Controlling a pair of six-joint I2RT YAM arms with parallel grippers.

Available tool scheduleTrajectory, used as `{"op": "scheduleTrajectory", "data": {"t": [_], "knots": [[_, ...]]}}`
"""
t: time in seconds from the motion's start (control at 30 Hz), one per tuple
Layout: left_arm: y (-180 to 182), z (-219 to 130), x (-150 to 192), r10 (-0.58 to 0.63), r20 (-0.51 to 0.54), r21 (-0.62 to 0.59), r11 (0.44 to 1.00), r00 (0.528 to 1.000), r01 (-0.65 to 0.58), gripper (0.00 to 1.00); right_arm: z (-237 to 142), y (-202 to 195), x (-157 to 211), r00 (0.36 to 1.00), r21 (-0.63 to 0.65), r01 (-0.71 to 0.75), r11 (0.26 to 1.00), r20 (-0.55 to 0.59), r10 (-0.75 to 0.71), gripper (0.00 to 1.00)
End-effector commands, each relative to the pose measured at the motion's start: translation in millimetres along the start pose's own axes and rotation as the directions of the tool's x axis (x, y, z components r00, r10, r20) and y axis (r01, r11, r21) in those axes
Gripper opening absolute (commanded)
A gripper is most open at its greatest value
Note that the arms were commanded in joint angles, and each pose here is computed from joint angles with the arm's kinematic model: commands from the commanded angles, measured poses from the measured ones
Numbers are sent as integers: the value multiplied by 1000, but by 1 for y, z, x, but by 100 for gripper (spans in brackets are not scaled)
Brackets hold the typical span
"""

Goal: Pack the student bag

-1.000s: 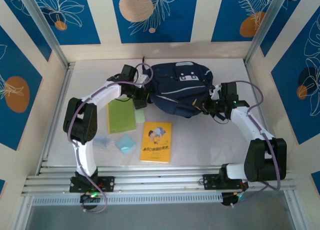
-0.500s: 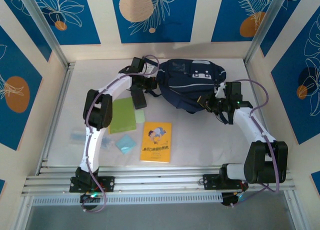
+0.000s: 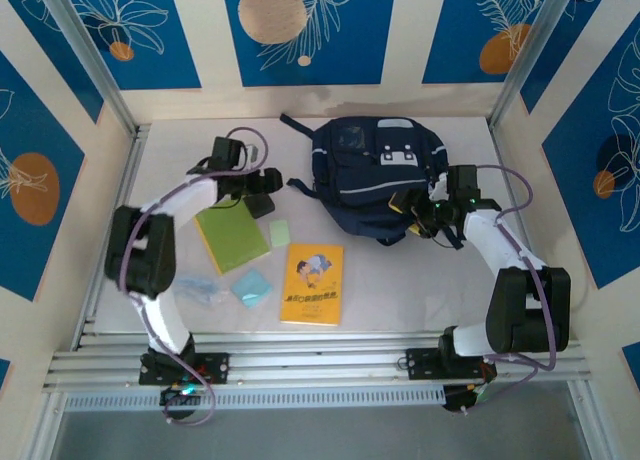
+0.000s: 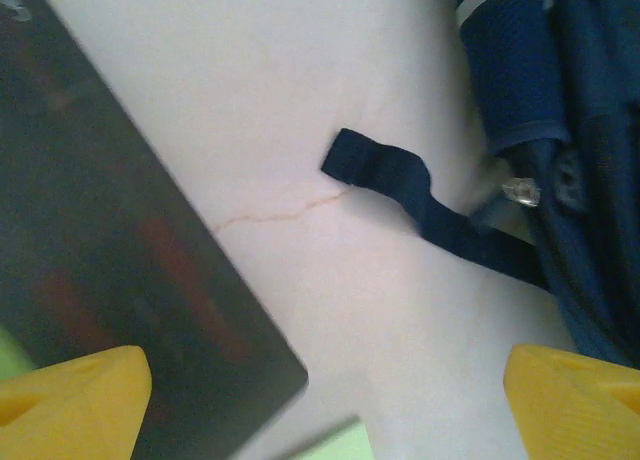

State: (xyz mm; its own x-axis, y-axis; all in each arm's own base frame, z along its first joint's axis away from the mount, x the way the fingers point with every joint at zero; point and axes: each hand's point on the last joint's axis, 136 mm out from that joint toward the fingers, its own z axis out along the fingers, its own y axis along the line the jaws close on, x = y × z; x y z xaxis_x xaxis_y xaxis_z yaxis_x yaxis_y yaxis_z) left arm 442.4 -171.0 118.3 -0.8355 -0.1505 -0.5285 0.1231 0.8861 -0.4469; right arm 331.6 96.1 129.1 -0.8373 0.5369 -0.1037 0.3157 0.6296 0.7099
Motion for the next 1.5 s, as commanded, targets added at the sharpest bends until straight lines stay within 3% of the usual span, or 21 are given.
{"op": "scheduleTrajectory", "data": {"t": [0.0, 0.2, 0.5, 0.6, 0.7, 1.0, 1.23, 1.47], "knots": [[-17, -33, 0, -37, 128, 51, 998, 991, 31, 91, -22, 7, 9, 999, 69, 34, 997, 16, -35, 79], [-29, -63, 61, -12, 50, 58, 998, 999, 9, 90, -36, -13, 49, 991, 290, 130, 948, -23, -129, 82], [-53, -70, 158, 70, -155, 75, 995, 986, -59, 87, 13, 14, 131, 954, 203, 268, 942, -194, -230, 79], [-54, -66, 184, 68, -202, 61, 996, 977, -57, 81, 39, 20, 152, 929, 141, 310, 940, -257, -268, 77], [-55, -62, 204, 69, -243, 66, 996, 968, -54, 76, 61, 13, 162, 907, 168, 360, 918, -295, -302, 75], [-51, -42, 246, 97, -351, 56, 995, 931, -83, 65, 99, 1, 190, 870, 148, 383, 912, -390, -303, 61], [-49, -28, 262, 93, -399, 52, 996, 912, -79, 60, 110, 1, 197, 848, 156, 384, 910, -449, -282, 56], [-45, -25, 268, 78, -420, 36, 997, 904, -69, 53, 97, 48, 207, 840, -13, 364, 931, -427, -334, 42]]}}
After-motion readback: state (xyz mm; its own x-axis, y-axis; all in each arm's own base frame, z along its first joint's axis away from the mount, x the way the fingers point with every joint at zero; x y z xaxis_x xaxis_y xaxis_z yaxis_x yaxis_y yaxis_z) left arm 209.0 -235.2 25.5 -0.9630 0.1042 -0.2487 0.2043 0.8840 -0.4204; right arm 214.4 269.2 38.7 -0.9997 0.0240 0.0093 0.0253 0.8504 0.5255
